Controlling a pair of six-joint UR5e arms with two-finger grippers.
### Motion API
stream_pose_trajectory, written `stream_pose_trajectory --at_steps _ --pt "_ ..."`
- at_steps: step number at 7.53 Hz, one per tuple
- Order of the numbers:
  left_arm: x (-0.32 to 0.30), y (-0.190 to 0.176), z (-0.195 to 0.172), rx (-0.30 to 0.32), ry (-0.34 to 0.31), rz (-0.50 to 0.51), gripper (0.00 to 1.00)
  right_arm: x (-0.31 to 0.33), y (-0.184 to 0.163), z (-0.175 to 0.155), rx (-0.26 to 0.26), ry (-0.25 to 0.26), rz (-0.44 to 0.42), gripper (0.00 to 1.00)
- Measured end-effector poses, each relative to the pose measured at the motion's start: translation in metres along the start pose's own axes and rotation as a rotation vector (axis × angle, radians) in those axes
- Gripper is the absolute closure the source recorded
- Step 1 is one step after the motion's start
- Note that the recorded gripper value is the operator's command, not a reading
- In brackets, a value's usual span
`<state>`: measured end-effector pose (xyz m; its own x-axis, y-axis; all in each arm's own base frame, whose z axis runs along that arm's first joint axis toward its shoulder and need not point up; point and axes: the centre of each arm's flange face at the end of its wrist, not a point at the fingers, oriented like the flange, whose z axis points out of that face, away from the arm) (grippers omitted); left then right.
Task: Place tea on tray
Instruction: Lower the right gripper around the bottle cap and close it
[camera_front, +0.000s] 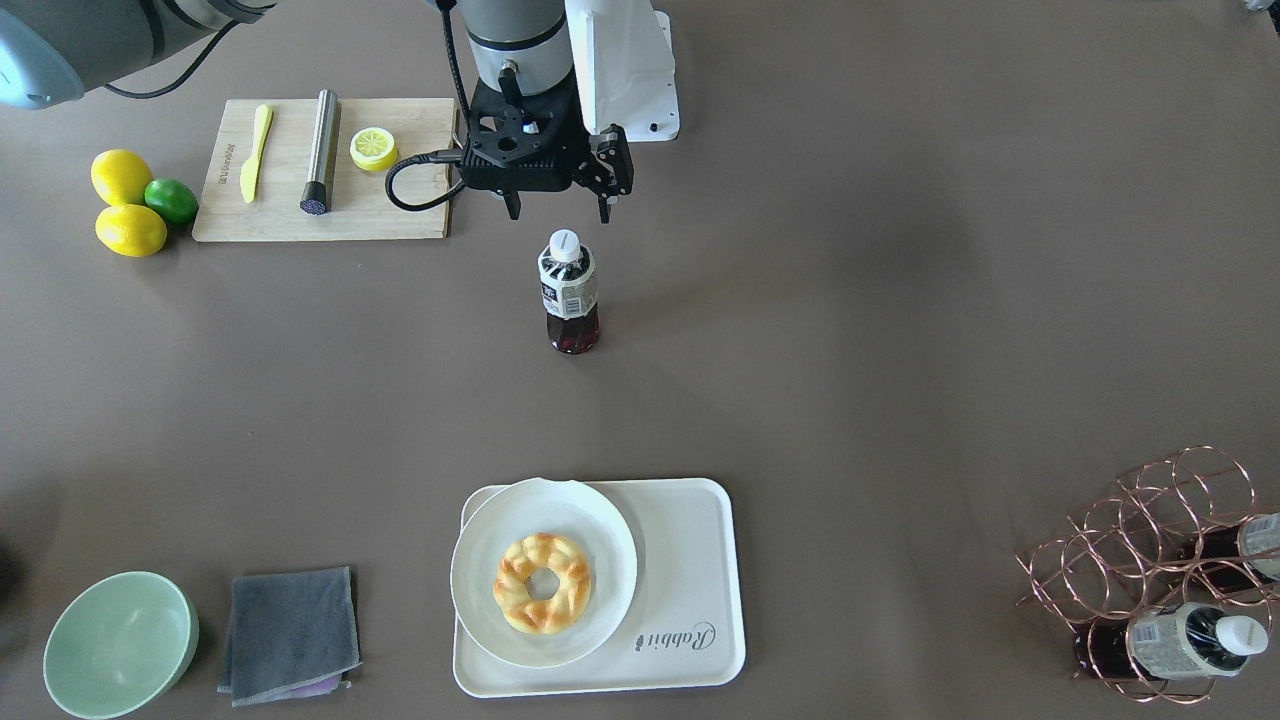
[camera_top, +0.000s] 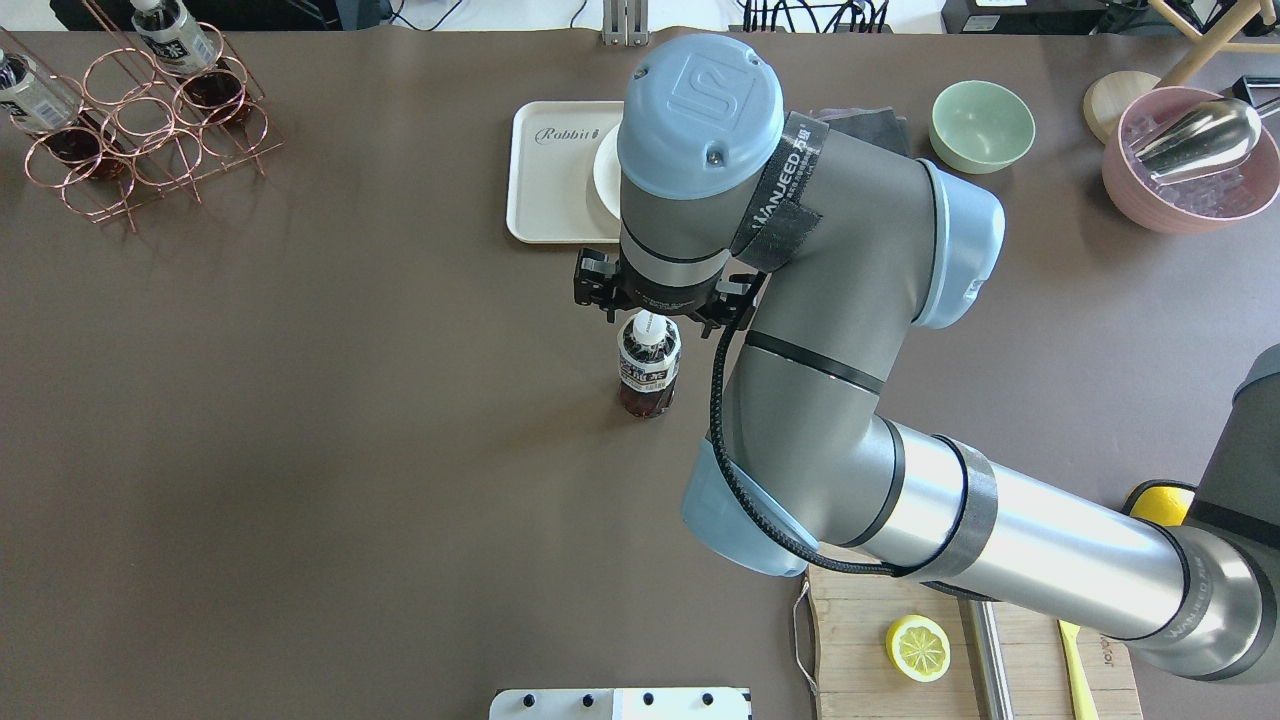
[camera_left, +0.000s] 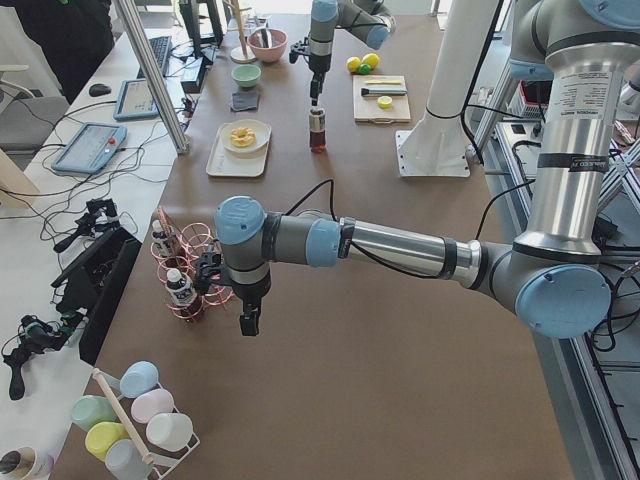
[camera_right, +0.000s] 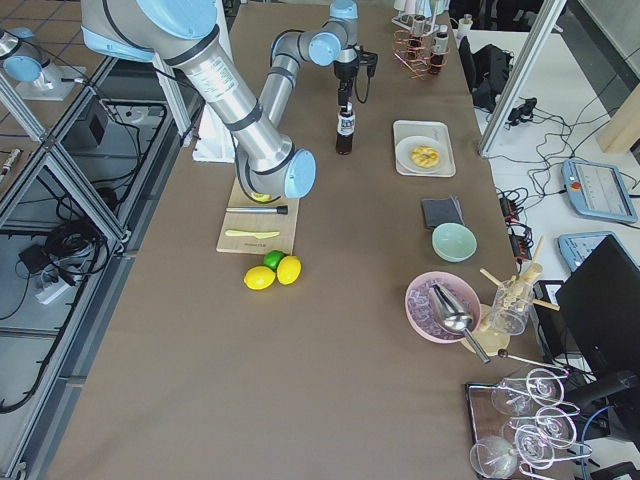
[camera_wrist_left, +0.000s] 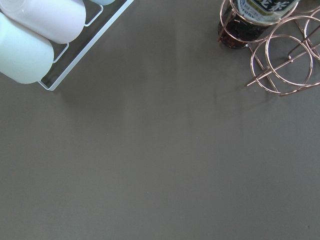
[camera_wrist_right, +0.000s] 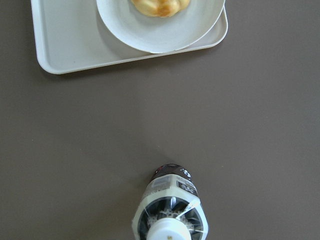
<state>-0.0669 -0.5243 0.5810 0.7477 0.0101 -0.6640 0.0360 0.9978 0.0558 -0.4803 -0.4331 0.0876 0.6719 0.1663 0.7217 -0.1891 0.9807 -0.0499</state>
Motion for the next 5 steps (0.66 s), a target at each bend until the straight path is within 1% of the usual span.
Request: stream_pose_trajectory --at_steps 1,2,3,4,5 --pt "0.001 -0.002 -0.001 0.002 -0.001 0.001 0.02 -0.001 0.0 0.003 0.001 0.006 0.0 0.15" --pt "0.003 -0.004 -0.002 0.004 -0.001 0.005 0.02 -0.002 0.002 0.006 0.001 0.01 -0.003 0.42" --pt "0.005 -0.006 -0.001 0.003 -0.001 0.009 0.02 -0.002 0.002 0.009 0.002 0.014 -0.004 0.65" --pt "0.008 -0.007 0.0 0.001 0.0 0.013 0.02 -0.002 0.003 0.011 0.002 0.017 -0.004 0.8" --pt "0.009 -0.009 0.001 -0.001 0.0 0.015 0.02 -0.002 0.002 0.014 0.002 0.023 -0.004 1.0"
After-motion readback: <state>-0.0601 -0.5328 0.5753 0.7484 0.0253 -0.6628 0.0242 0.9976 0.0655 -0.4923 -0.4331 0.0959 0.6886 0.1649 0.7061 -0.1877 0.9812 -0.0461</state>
